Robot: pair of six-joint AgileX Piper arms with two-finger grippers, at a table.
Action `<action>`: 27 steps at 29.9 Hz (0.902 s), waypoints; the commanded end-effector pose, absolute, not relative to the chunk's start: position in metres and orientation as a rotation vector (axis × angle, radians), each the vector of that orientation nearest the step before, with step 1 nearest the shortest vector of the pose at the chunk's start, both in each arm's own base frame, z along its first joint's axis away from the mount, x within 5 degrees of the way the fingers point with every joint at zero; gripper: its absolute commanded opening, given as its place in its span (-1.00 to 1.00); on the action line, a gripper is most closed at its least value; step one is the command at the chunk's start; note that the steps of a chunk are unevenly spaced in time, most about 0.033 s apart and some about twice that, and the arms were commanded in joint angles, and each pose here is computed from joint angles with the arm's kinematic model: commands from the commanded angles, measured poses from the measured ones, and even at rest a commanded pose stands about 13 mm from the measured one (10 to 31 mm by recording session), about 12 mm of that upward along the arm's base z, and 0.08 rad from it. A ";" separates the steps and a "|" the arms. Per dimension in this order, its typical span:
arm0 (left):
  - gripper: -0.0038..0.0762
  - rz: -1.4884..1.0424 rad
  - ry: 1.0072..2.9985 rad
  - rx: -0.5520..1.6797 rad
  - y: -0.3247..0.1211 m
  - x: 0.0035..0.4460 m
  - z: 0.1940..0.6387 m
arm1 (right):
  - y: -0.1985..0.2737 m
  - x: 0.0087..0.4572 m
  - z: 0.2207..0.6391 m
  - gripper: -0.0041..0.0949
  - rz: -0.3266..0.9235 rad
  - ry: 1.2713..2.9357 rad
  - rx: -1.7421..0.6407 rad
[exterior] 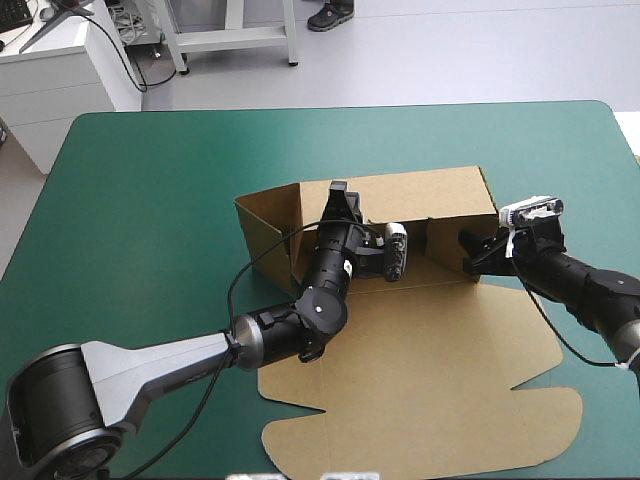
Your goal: Fold the box
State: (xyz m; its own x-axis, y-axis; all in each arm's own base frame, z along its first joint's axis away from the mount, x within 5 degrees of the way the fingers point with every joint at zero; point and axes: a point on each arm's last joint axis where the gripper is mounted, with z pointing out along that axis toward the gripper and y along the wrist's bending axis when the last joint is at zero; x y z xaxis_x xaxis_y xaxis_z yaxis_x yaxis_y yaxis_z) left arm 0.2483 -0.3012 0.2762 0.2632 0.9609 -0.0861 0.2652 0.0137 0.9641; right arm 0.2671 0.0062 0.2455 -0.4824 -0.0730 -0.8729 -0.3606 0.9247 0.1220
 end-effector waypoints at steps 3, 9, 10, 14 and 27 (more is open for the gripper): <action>-0.92 0.772 1.213 1.439 -0.301 0.243 0.291 | 0.009 0.267 0.263 -0.15 0.363 1.977 -0.330; -0.92 0.772 1.213 1.439 -0.301 0.243 0.291 | 0.011 0.268 0.267 -0.95 0.367 1.932 -0.350; -0.92 0.772 1.213 1.439 -0.301 0.243 0.291 | 0.011 0.268 0.267 -0.93 0.365 1.927 -0.362; -0.92 0.772 1.213 1.439 -0.301 0.243 0.291 | 0.020 0.268 0.266 -0.93 0.332 1.918 -0.435; -0.92 0.772 1.213 1.439 -0.301 0.243 0.291 | 0.036 0.269 0.261 -0.93 0.218 1.971 -0.453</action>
